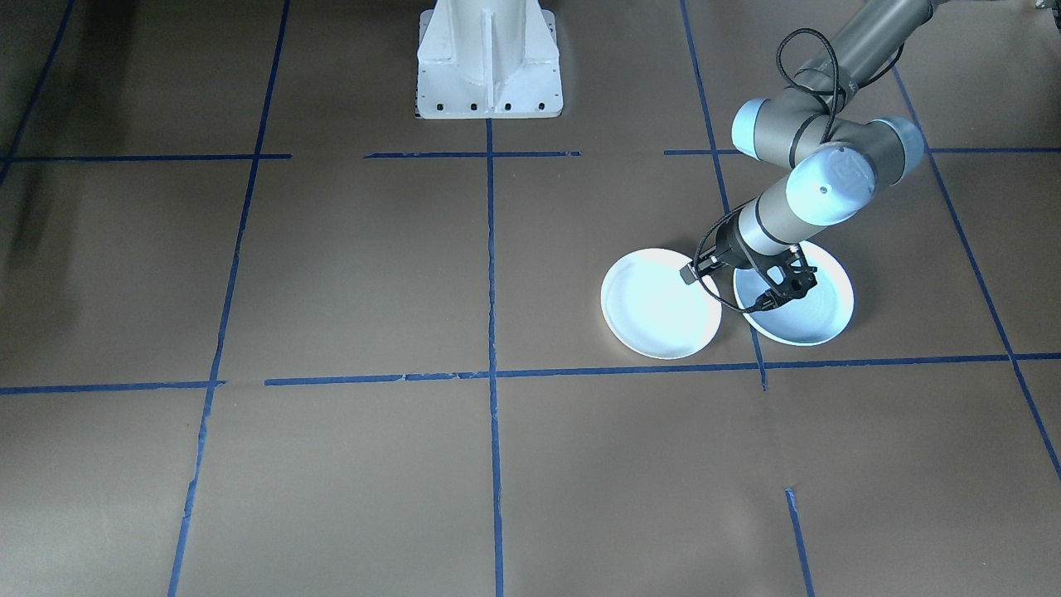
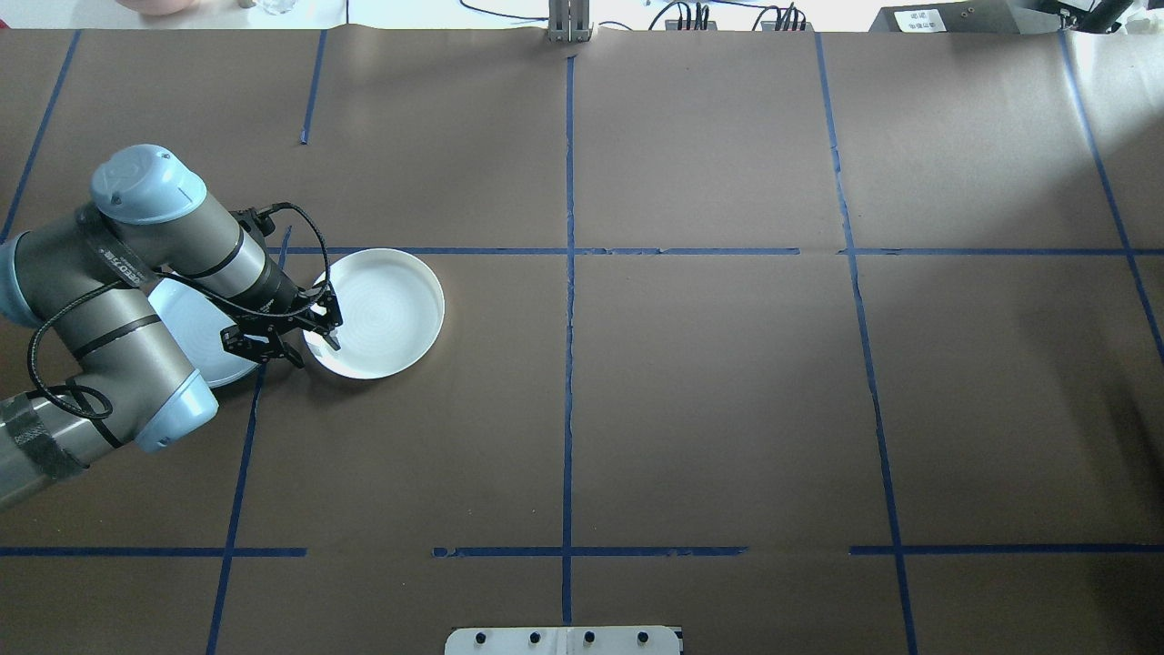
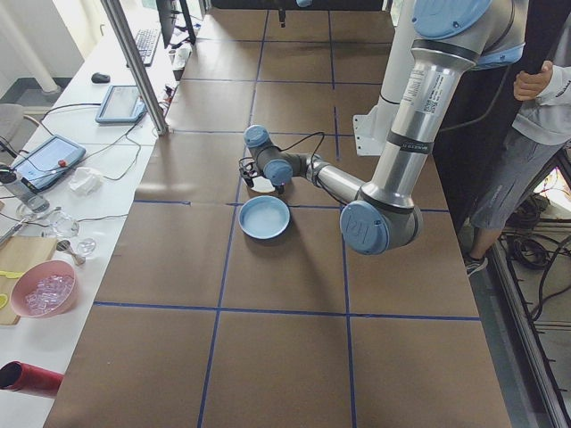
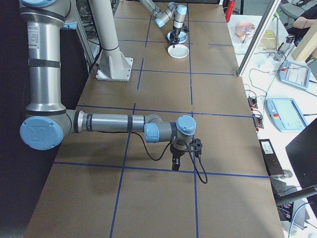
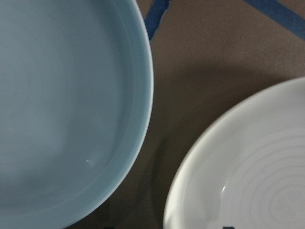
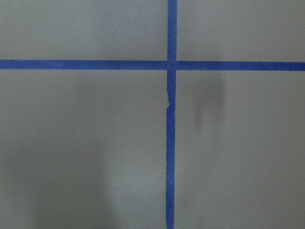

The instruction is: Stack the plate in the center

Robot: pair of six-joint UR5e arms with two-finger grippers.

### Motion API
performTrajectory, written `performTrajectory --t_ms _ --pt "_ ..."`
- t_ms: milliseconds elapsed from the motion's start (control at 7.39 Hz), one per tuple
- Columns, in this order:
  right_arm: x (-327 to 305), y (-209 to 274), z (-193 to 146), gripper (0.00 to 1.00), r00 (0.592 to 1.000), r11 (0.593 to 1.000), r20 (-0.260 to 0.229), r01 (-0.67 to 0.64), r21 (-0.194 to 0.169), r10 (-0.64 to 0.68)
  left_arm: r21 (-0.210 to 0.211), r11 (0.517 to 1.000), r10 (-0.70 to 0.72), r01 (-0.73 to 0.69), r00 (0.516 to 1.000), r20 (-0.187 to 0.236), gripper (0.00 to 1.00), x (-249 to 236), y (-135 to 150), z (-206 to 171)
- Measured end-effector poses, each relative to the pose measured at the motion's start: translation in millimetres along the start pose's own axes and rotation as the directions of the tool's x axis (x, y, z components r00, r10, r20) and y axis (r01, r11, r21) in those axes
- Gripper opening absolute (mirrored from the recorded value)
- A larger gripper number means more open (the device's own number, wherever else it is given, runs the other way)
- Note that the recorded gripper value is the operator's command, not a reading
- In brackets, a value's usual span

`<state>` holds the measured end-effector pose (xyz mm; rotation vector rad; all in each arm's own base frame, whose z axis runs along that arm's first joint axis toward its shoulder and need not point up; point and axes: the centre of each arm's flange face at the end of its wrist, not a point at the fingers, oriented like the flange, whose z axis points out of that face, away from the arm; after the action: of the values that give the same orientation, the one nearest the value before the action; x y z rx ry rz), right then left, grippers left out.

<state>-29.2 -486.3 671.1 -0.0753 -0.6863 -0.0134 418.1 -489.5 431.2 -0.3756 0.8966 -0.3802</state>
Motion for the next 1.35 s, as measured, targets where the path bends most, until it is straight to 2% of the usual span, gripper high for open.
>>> performTrajectory --t_ms 541,812,1082,1353 --pt "0.0 0.0 0.0 1.00 1.000 1.000 0.000 0.000 0.000 0.000 -0.001 1.000 0.012 -0.012 1.000 -0.013 0.00 2.8 3.5 -5.5" --pt "0.0 0.0 0.0 1.00 1.000 1.000 0.000 0.000 0.000 0.000 0.009 0.999 0.034 -0.034 0.999 -0.040 0.00 0.3 8.9 -25.1" --pt "0.0 0.0 0.0 1.00 1.000 1.000 0.000 0.000 0.000 0.000 0.049 0.997 0.071 -0.068 0.996 -0.063 0.00 -25.1 -3.3 -58.0" --pt "0.0 0.0 0.0 1.00 1.000 1.000 0.000 0.000 0.000 0.000 0.094 0.989 0.117 -0.110 0.991 -0.065 0.00 -74.2 -25.7 -89.2"
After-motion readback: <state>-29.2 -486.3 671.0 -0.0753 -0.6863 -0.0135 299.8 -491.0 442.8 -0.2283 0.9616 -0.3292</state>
